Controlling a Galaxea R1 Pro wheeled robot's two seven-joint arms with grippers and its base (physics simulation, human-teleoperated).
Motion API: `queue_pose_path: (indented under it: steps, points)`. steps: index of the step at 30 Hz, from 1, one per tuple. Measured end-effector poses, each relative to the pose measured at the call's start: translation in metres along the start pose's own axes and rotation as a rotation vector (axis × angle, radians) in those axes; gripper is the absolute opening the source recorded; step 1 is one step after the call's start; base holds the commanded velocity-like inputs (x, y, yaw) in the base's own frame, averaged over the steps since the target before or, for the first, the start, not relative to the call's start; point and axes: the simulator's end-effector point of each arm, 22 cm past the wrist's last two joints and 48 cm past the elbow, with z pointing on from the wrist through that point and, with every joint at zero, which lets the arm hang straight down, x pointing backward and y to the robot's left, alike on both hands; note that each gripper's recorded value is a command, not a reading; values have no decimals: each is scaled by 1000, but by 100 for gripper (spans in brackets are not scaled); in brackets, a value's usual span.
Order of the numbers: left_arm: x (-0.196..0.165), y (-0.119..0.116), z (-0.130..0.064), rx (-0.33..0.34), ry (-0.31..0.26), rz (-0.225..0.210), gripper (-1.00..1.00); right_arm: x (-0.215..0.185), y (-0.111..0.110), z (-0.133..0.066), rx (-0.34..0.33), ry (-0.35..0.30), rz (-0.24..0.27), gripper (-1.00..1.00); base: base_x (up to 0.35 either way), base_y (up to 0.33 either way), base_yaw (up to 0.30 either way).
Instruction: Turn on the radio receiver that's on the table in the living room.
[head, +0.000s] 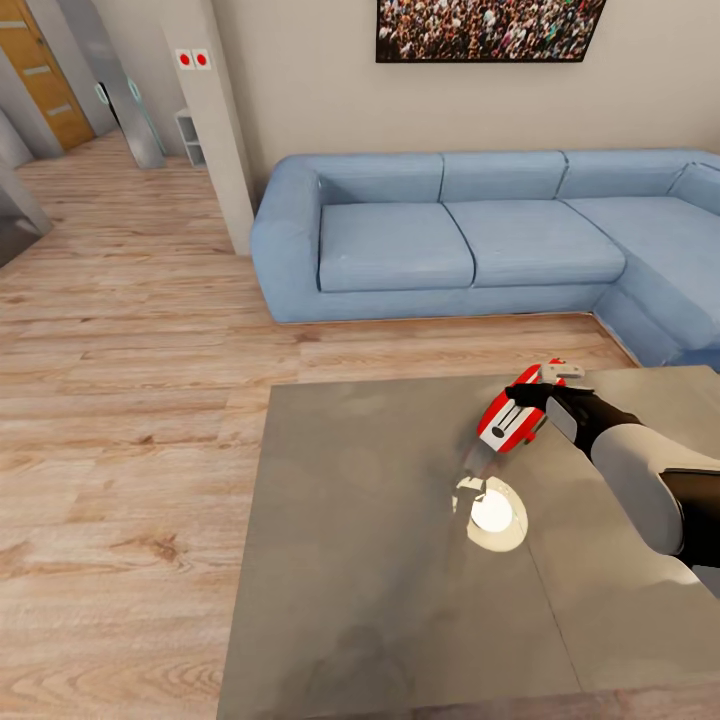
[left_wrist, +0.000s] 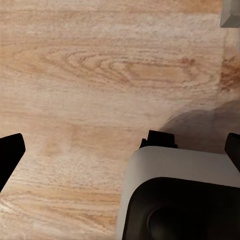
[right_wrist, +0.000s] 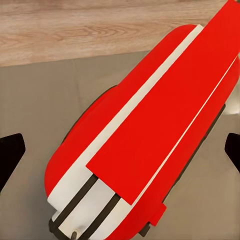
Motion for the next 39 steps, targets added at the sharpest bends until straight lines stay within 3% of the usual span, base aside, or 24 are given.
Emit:
queue_pose_path:
  steps: [39]
  points:
    - [10,2,0,-3,25,7,100,17,2,11,1,26,-5,100,0,0,0]
